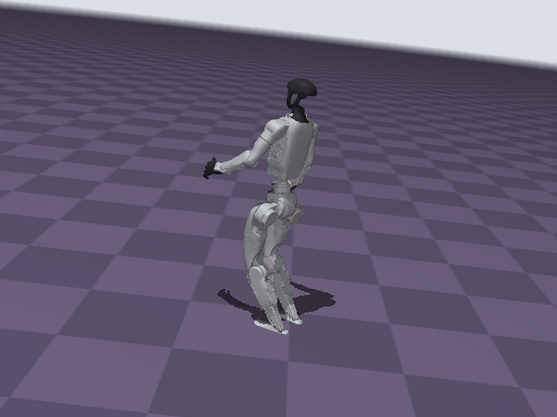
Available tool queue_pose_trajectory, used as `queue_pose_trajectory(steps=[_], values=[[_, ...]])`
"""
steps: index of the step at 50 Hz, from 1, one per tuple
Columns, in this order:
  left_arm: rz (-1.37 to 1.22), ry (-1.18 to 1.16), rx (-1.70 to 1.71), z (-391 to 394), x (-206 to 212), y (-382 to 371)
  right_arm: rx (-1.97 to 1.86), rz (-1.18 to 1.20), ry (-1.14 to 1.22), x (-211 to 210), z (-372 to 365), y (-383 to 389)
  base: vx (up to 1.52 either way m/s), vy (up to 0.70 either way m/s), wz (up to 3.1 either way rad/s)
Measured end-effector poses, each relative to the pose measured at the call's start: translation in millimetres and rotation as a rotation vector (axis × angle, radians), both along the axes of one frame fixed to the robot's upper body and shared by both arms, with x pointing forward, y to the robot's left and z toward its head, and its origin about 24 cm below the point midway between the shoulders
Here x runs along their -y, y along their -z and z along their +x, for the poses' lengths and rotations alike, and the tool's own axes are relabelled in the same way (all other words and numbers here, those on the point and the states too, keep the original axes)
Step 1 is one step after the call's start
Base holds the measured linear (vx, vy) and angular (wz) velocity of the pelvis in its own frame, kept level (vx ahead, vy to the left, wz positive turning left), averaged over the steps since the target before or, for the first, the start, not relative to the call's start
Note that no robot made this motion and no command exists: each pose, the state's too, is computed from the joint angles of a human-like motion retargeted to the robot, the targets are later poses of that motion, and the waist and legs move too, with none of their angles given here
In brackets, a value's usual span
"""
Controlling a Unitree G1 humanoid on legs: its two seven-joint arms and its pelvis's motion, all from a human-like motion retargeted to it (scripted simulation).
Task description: Sport exercise
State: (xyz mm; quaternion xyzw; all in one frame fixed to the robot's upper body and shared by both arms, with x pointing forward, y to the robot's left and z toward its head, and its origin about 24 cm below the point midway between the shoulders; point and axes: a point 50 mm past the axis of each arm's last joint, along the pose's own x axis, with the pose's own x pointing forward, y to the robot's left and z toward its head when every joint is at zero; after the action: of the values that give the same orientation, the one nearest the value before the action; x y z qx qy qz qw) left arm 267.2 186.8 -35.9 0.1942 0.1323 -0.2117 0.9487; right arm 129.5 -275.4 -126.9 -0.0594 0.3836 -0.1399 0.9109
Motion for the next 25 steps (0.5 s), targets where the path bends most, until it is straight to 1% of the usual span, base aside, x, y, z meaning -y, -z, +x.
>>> queue_pose_trajectory(steps=[5, 9, 12, 16, 20, 25], values=[[0.065, -0.053, -0.477, -79.5, -12.2, 81.7, -0.097, 0.062, -0.053, -14.2, -12.0, 11.8, 0.03, 0.01, -0.07], [0.083, -0.083, -0.766, -145.4, -14.3, 116.3, -0.135, 0.091, -0.07, -22.5, -16.9, 16.9, 0.0, 0.0, 0.0], [0.084, -0.106, -0.915, -184.9, -14.4, 128.7, -0.145, 0.1, -0.077, -27.7, -17.1, 18.8, 0.0, 0.0, 0.0], [0.072, -0.128, -1.031, -221.7, -13.1, 135.3, -0.153, 0.1, -0.081, -33.8, -18.7, 21.0, 0.0, 0.0, 0.0], [0.065, -0.145, -1.076, -240.6, -13.3, 136.8, -0.155, 0.09, -0.086, -38.5, -18.4, 22.0, 0.0, 0.0, 0.0], [0.077, -0.166, -1.033, -233.7, -20.3, 134.6, -0.131, 0.055, -0.105, -40.0, -6.3, 18.5, 0.0, 0.0, 0.0]])
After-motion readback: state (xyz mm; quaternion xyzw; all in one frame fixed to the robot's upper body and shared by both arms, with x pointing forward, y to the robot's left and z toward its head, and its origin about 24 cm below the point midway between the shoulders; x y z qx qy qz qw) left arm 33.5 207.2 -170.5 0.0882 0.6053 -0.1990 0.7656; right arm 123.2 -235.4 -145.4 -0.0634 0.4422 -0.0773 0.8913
